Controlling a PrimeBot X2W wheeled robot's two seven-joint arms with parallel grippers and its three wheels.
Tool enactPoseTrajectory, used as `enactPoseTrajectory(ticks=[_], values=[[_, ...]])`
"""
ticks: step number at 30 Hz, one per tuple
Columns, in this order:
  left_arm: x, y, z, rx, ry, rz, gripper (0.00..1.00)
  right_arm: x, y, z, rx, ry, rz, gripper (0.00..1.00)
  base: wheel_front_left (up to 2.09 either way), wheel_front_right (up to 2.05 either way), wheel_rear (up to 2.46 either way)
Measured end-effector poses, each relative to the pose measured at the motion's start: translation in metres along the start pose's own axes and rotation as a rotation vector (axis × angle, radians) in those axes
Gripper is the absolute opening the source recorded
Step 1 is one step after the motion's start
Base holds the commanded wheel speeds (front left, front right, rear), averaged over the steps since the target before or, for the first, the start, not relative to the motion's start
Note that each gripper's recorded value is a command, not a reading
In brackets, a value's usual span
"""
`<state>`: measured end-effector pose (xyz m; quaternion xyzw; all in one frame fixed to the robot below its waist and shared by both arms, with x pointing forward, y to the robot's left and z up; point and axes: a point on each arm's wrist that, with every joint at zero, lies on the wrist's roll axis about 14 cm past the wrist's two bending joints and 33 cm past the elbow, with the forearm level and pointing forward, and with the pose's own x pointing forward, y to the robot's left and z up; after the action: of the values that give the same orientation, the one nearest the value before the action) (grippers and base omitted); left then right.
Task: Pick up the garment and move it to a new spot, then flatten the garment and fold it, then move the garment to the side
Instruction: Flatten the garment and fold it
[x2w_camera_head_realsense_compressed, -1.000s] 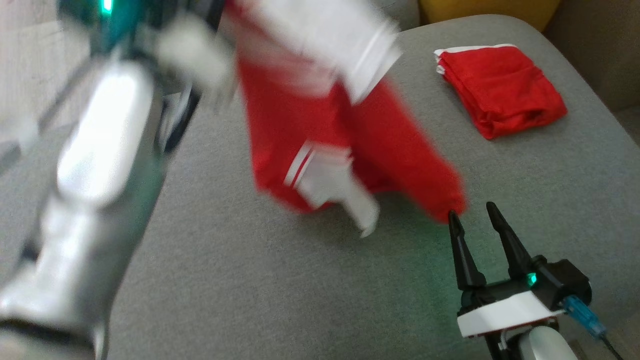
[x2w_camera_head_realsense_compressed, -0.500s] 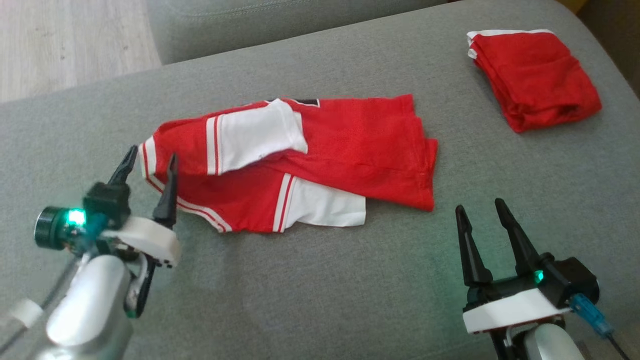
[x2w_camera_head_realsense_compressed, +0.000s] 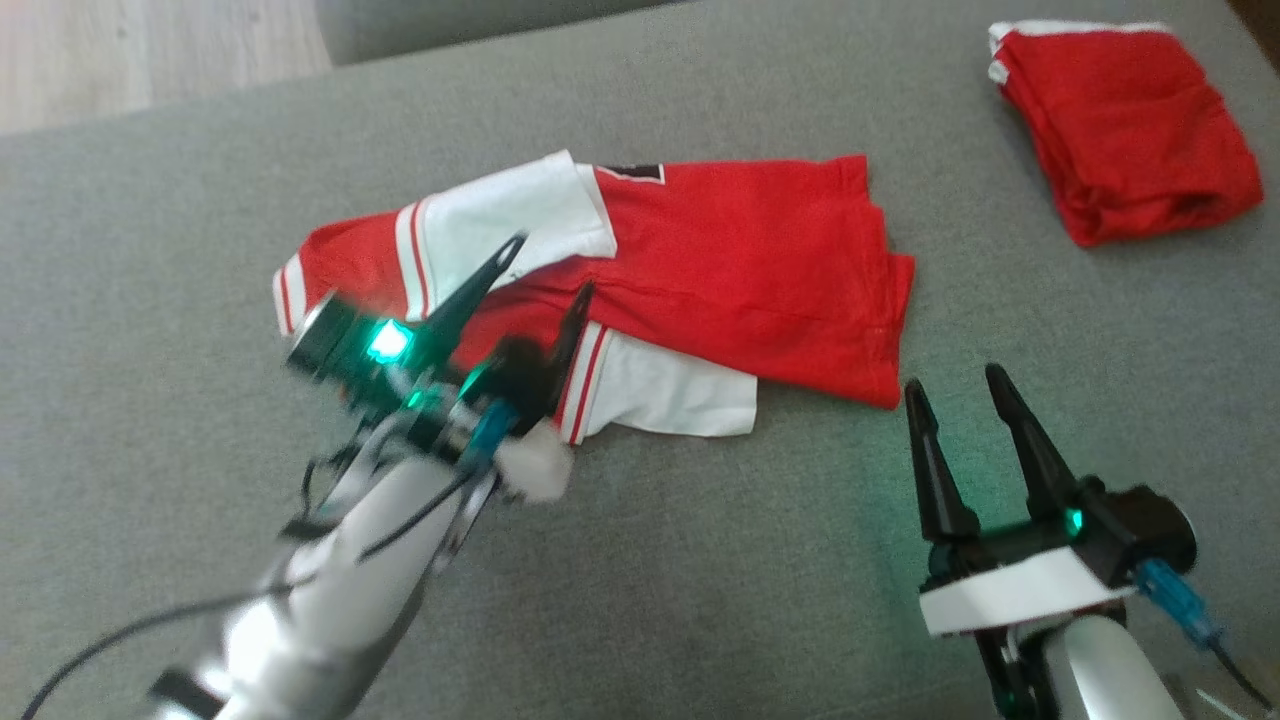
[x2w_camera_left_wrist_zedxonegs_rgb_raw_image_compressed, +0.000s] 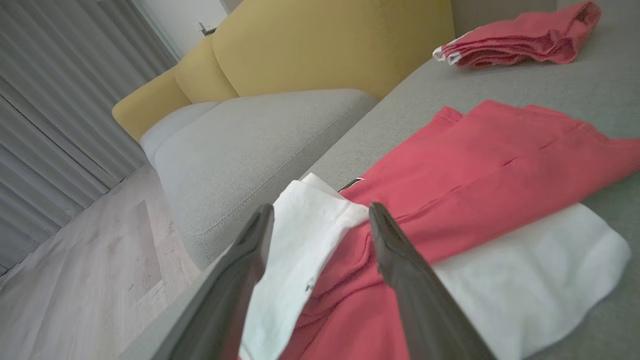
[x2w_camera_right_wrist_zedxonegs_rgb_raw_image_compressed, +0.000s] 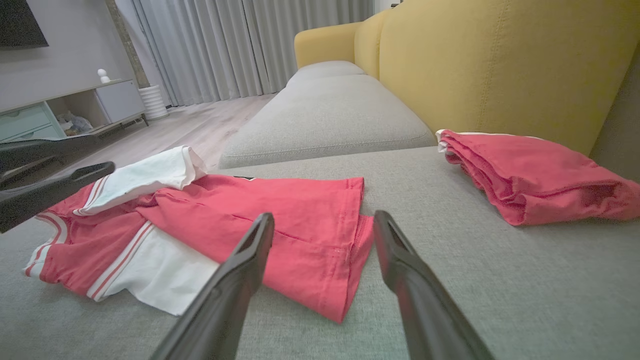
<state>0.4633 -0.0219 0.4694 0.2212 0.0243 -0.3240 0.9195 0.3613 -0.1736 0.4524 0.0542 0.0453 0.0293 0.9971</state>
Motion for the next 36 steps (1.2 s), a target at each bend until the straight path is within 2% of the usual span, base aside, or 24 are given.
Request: enactPoseTrajectory(ticks=[8,17,18,19,20,21,22,29,36], values=[[0.041,-0.012,-0.02,0.073,0.113,-0.075,1.0,0.011,-0.006,-0.009,-0.01,0.029,-0.012,1.0,0.0,0.0,0.0],[0.052,-0.028,-0.034,0.084,0.146,-0.131,1.0,0.006,-0.017,-0.013,-0.016,0.047,-0.049,1.0,0.0,0.0,0.0],[0.053,-0.028,-0.032,0.09,0.14,-0.126,0.85,0.005,-0.017,-0.012,-0.016,0.044,-0.05,1.0,0.0,0.0,0.0],[0.053,-0.028,-0.031,0.098,0.137,-0.126,0.46,0.005,-0.018,-0.011,-0.016,0.042,-0.051,1.0,0.0,0.0,0.0],[0.053,-0.027,-0.03,0.102,0.132,-0.124,0.33,0.004,-0.018,-0.01,-0.017,0.039,-0.052,1.0,0.0,0.0,0.0],[0.054,-0.026,-0.028,0.106,0.129,-0.119,0.11,0.004,-0.018,-0.01,-0.017,0.037,-0.052,1.0,0.0,0.0,0.0],[0.054,-0.025,-0.027,0.111,0.127,-0.117,0.0,0.004,-0.018,-0.009,-0.017,0.034,-0.052,1.0,0.0,0.0,0.0],[0.053,-0.021,-0.018,0.125,0.095,-0.109,0.0,0.003,-0.016,-0.006,-0.016,0.025,-0.047,1.0,0.0,0.0,0.0],[0.046,-0.005,0.013,0.12,-0.023,-0.064,0.0,0.005,-0.009,-0.002,-0.012,0.011,-0.024,1.0,0.0,0.0,0.0]])
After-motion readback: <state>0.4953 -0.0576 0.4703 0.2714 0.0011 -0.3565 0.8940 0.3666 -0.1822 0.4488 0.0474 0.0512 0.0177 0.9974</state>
